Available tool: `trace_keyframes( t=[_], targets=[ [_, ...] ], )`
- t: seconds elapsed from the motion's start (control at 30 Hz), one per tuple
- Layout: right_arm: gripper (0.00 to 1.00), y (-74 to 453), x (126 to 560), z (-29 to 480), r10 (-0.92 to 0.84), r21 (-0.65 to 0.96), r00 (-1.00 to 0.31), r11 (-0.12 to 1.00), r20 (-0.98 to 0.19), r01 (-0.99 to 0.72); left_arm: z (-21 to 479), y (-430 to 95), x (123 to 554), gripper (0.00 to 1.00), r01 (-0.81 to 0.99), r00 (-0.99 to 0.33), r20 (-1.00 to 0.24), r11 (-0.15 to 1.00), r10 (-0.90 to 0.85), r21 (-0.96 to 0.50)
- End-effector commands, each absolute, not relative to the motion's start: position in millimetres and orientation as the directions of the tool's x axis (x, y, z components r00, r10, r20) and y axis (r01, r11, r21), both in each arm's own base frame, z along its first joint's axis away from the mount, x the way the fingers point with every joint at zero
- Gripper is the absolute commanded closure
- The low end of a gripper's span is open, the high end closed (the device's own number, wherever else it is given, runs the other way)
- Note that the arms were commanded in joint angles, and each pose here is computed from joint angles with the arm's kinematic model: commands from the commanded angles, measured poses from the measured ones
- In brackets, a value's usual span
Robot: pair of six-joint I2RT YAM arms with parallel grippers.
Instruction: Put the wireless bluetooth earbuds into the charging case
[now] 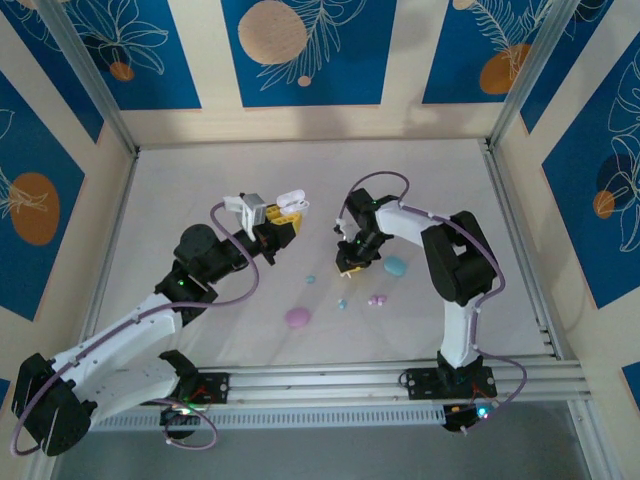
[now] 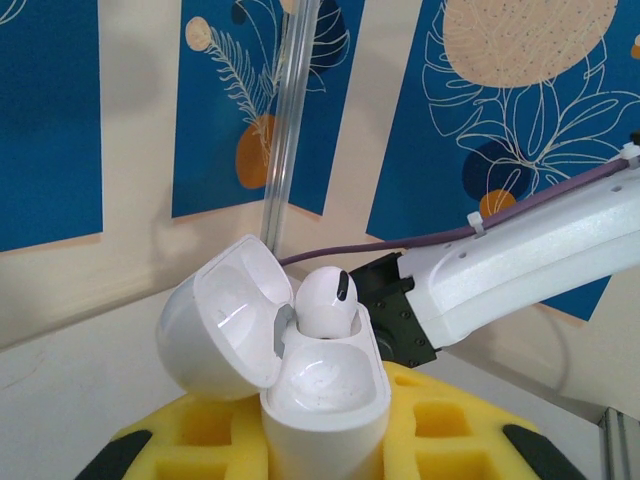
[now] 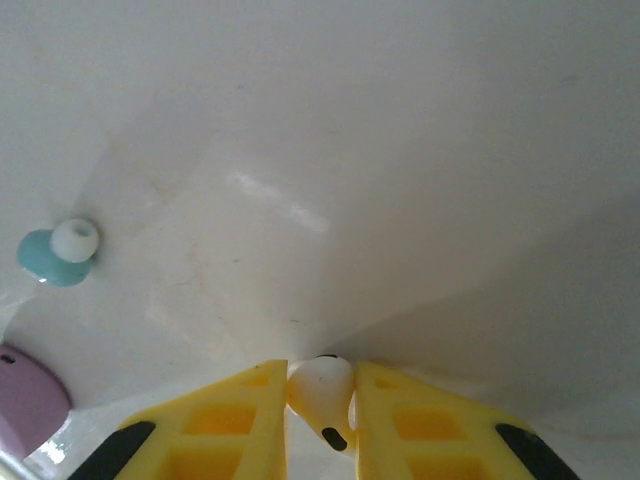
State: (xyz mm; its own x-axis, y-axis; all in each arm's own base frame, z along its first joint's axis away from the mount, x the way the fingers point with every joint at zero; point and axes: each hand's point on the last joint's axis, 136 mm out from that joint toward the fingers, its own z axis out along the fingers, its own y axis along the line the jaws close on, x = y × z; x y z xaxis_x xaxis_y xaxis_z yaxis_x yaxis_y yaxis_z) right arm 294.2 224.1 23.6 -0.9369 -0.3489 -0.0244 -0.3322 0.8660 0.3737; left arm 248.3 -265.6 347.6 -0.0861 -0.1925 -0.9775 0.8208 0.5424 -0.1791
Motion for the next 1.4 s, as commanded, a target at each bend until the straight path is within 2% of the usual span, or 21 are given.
trace_keyframes(
  t=[0.0, 0.23, 0.53, 1.1, 1.27, 1.37],
  targets=[
    [0.79, 198, 307, 36, -0.276, 0.226, -0.960, 0.933, -0.054, -0.281, 368, -263, 241, 0.86, 0.832, -0.045, -0.971, 0.529, -0.237, -0.168],
    [0.79, 165, 330, 34, -0.269, -0.051, -0.958, 0.963, -0.099, -0.265, 369, -256, 239, 0.87, 0.821, -0.026, -0.971, 0.549, -0.239, -0.157],
    [0.77, 178, 326, 21, -0.297, -0.149, -0.949, 0.948, -0.105, -0.280, 372, -251, 238, 0.87, 0.811, -0.010, -0.970, 0.565, -0.243, -0.150],
    [0.63, 213, 301, 28, -0.315, -0.099, -0.945, 0.947, -0.082, -0.307, 367, -250, 238, 0.86, 0.807, -0.011, -0.971, 0.571, -0.240, -0.150],
    [0.59, 213, 308, 48, -0.296, -0.018, -0.946, 0.955, -0.132, -0.297, 367, -250, 238, 0.86, 0.807, -0.012, -0.971, 0.571, -0.241, -0.152],
    [0.57, 215, 316, 56, -0.284, 0.089, -0.946, 0.950, -0.157, -0.300, 365, -250, 239, 0.86, 0.806, -0.018, -0.970, 0.571, -0.241, -0.156]
  ],
)
